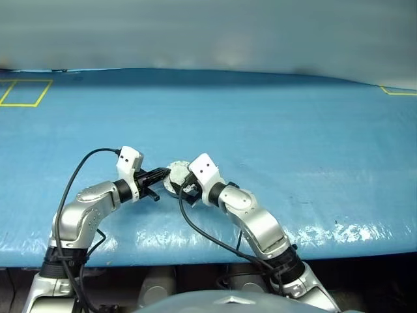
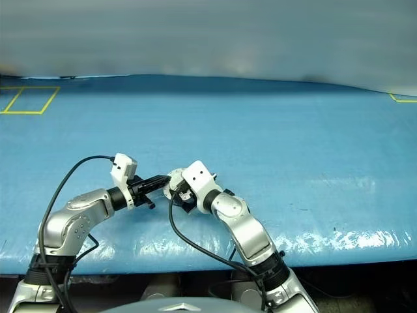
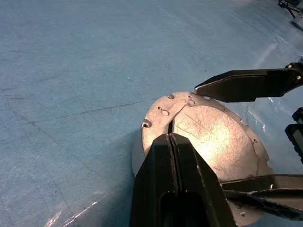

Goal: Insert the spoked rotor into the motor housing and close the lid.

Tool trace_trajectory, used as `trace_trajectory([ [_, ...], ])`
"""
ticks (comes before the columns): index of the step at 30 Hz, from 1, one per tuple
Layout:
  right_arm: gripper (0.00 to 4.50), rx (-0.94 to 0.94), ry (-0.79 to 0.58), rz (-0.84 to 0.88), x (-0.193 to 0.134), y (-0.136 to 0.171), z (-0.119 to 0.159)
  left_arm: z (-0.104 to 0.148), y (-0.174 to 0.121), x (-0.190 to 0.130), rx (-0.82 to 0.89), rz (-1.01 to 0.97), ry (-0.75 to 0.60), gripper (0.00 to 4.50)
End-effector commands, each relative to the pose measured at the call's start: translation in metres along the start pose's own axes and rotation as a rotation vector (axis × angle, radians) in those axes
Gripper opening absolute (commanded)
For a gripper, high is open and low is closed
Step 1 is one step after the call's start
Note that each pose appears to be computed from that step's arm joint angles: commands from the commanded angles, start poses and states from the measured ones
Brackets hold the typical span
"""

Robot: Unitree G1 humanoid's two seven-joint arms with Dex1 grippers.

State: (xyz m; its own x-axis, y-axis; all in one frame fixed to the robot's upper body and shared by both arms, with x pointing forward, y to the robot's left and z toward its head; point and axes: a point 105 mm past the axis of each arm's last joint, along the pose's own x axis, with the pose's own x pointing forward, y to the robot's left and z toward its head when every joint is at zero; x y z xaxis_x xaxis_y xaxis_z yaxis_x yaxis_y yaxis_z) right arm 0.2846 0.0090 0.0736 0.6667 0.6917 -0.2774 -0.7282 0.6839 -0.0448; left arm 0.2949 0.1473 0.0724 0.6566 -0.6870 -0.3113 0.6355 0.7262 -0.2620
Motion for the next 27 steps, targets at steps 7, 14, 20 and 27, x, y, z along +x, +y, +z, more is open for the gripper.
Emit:
trace_trajectory([
  [7,4.46,0.352,-0.150,0.106,-0.062,0.002,0.016,-0.008,-0.006,0.003,0.002,-0.023,0.037,0.00],
  [14,4.46,0.696,-0.164,0.024,-0.052,-0.009,0.005,-0.006,-0.007,0.003,0.004,-0.023,0.029,0.00],
  [20,4.46,0.850,-0.165,0.053,-0.031,-0.006,0.003,-0.005,-0.006,0.001,0.001,-0.013,0.028,0.00],
  [27,4.46,0.979,-0.209,0.105,-0.020,-0.003,0.010,-0.006,-0.004,-0.002,-0.001,0.004,0.030,0.00],
])
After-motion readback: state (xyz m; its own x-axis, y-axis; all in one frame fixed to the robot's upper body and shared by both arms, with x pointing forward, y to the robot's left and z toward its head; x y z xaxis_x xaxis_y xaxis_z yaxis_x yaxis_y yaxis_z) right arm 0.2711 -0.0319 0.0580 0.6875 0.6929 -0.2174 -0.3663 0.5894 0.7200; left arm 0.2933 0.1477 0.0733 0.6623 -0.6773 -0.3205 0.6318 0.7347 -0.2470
